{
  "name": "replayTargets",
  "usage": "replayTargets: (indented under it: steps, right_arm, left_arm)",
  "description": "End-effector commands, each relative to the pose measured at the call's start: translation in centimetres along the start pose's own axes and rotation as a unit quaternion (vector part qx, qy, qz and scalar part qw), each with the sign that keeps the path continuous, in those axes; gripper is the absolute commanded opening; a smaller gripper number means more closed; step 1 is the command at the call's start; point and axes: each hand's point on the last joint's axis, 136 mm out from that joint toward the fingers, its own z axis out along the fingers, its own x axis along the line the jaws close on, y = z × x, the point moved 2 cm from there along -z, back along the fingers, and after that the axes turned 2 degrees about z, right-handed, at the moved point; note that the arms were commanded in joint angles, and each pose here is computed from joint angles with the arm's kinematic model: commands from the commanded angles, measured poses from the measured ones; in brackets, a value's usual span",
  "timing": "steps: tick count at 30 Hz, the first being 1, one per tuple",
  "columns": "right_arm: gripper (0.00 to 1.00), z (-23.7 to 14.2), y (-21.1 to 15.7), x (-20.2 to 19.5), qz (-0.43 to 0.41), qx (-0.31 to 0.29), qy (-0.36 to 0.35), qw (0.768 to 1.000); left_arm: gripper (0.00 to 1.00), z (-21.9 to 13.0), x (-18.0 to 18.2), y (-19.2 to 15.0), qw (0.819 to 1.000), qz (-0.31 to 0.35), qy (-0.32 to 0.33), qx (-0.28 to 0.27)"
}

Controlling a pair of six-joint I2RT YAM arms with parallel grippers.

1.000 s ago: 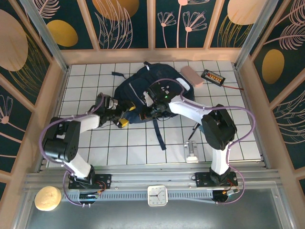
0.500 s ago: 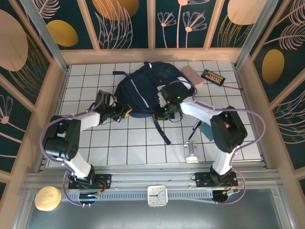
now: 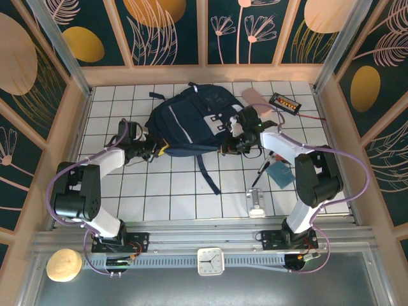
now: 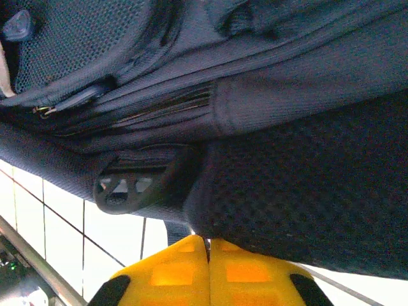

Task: Pack books, pencil case, and school supplies into a backpack

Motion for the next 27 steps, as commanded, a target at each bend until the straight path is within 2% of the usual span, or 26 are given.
replayTargets:
  steps: [1,2,3,4,6,7,9,13,17,20,21,24,27]
  right_arm:
    - [0.39,-2.0,-0.3,-1.9,0.035,-0.015,-0.029,0.999]
    - [0.54,-2.5,-0.5,-1.1,0.036,-0.021,-0.017,0.999]
    - [0.63,-3.1,-0.7,-0.6,0.041,-0.027,-0.010,0.999]
    - [0.66,-3.7,-0.9,-0.3,0.048,-0.032,-0.005,0.998]
    - [0.67,-4.8,-0.9,0.3,0.061,-0.047,0.002,0.997]
    - [0.67,-5.1,-0.9,0.4,0.067,-0.052,0.003,0.996]
    - [0.67,-5.4,-0.3,0.7,0.080,-0.063,0.006,0.995]
    - [0.67,-5.0,1.6,1.9,0.090,-0.076,0.008,0.993]
    - [0.67,-3.3,2.9,1.6,0.107,-0.062,-0.028,0.992]
    - [0.69,-3.6,3.1,-0.9,0.153,-0.075,-0.081,0.982]
    - [0.73,-4.1,3.1,-1.7,0.169,-0.084,-0.086,0.978]
    - [0.81,-5.8,2.9,-3.6,0.202,-0.102,-0.099,0.969]
    - [0.81,-6.2,2.7,-4.4,0.227,-0.102,-0.084,0.965]
  left_arm:
    - [0.00,-2.0,-0.2,1.7,0.999,0.015,-0.007,-0.041]
    - [0.00,-2.1,0.1,1.2,0.999,0.017,-0.005,-0.036]
    - [0.00,-2.3,0.3,0.7,0.999,0.021,-0.004,-0.030]
    - [0.15,-2.4,0.5,0.3,0.999,0.023,0.000,-0.024]
    - [0.58,-3.2,1.0,-0.9,0.999,0.035,0.015,-0.015]
    - [0.69,-3.7,1.2,-1.2,0.999,0.042,0.024,-0.019]
    - [0.98,-4.9,1.3,-1.8,0.997,0.060,0.044,-0.025]
    - [0.99,-5.9,0.9,-2.2,0.995,0.073,0.056,-0.027]
    - [0.99,-6.8,-1.2,-0.1,0.989,0.117,0.075,-0.058]
    - [0.99,-8.2,-3.5,2.4,0.964,0.208,0.138,-0.095]
    - [0.99,-8.3,-3.5,3.1,0.953,0.231,0.170,-0.102]
    - [0.99,-7.9,-2.5,4.6,0.936,0.252,0.223,-0.102]
    - [0.99,-6.6,-2.3,6.0,0.934,0.257,0.221,-0.110]
